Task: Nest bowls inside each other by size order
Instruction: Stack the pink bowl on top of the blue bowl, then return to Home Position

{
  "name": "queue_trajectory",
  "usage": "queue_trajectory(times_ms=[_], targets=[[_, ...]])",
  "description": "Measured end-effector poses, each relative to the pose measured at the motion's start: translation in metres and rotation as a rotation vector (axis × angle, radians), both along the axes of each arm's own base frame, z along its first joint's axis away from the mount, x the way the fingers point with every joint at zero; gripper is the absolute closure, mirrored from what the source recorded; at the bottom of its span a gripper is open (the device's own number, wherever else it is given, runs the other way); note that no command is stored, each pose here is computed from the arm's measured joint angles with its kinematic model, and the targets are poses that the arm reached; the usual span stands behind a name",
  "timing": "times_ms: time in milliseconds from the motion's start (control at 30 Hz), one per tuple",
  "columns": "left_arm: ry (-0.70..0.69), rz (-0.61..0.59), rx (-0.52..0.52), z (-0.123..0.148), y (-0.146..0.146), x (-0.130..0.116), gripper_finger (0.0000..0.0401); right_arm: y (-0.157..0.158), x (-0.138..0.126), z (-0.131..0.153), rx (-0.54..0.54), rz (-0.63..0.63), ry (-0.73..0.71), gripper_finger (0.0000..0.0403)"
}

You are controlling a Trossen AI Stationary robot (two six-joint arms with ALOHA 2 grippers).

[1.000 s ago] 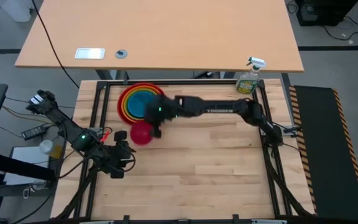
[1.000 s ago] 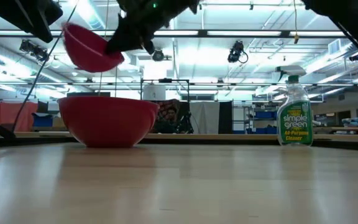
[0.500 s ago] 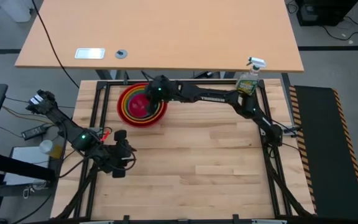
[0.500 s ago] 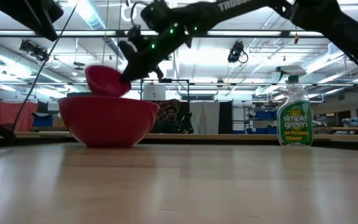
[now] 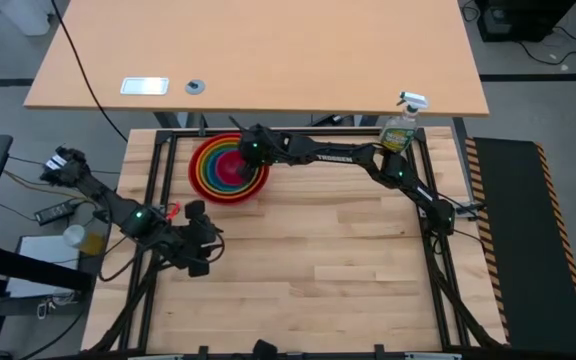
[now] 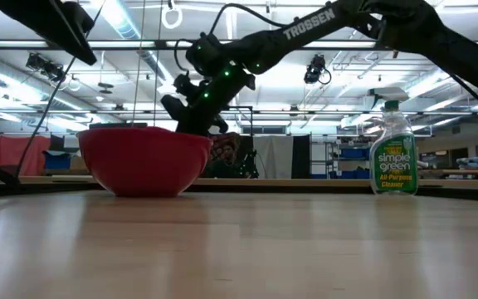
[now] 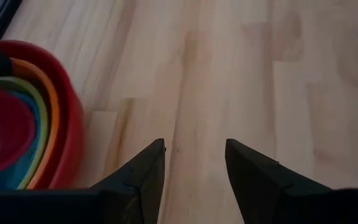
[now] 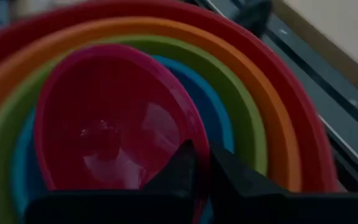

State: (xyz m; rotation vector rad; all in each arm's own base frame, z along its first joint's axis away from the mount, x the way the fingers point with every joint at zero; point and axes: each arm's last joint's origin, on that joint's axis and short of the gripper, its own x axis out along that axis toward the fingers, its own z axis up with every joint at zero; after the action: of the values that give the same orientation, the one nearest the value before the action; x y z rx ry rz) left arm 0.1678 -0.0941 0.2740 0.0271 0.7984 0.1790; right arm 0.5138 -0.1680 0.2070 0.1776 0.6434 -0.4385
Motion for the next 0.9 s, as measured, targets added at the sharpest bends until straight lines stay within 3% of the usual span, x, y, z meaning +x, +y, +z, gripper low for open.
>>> queue_trajectory(times_ms=[233,533,733,900], targets=[[0.006,0.038,0.005,0.000,0.007,0.003,0.0229,0.000,-0.001,-0.001,0.017,-0.005,0.005,0.0353],[0.033,0.043,0.023,-0.002,0.009,0.002,0.0229,0.002,-0.002,0.001,0.026,0.013,0.019,0.0256],[0.165,0.104,0.083,-0.007,0.034,0.002,0.0229,0.014,-0.028,0.059,0.045,0.002,0.032,0.0235],[0.216,0.098,0.084,-0.007,0.064,0.013,0.0229,0.061,-0.055,0.097,-0.092,-0.032,0.210,0.0239]])
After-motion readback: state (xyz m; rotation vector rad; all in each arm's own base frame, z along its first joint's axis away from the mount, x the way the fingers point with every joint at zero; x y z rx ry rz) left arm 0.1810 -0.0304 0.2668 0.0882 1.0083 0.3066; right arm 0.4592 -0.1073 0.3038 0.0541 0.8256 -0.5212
